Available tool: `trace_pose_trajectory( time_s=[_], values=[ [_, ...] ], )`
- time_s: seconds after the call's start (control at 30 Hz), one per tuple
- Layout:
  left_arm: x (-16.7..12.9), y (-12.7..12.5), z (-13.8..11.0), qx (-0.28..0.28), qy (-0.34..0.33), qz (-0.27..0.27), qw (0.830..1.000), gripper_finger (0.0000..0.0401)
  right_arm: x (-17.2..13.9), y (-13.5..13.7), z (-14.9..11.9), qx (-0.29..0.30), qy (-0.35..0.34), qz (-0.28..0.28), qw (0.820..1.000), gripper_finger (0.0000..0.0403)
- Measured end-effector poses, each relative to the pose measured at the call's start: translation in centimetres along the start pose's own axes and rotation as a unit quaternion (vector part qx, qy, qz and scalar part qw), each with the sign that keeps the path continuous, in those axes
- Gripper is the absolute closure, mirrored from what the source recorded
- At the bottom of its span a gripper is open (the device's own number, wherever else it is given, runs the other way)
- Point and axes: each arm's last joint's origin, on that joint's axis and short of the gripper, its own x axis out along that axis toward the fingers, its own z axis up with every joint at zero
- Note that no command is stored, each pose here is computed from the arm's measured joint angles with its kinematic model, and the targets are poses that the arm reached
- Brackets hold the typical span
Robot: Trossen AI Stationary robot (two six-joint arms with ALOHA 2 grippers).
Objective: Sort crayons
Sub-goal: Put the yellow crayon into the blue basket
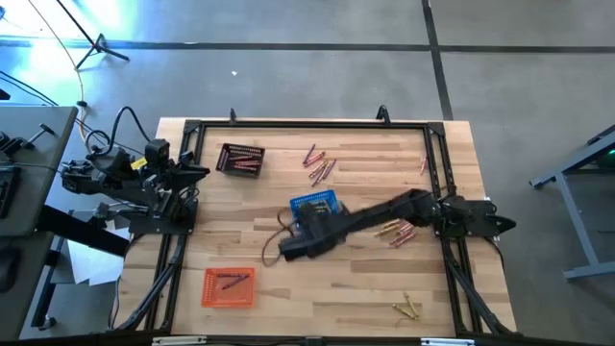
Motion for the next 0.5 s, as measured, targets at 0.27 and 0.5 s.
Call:
trace_pose_trajectory(
  time_s=[0.27,0.5],
  values=[
    [1.4,-0.4,0.1,-0.015,-0.029,0.006,0.999,0.0311,3.1,-2.8,5.3,-0.106,0.017,-0.023,0.994,0.0393],
    [2.6,-0.6,0.0,-0.018,-0.036,0.0,0.999,0.0311,6.2,-3.1,6.5,-0.184,0.043,0.0,0.982,0.0393]
  ],
)
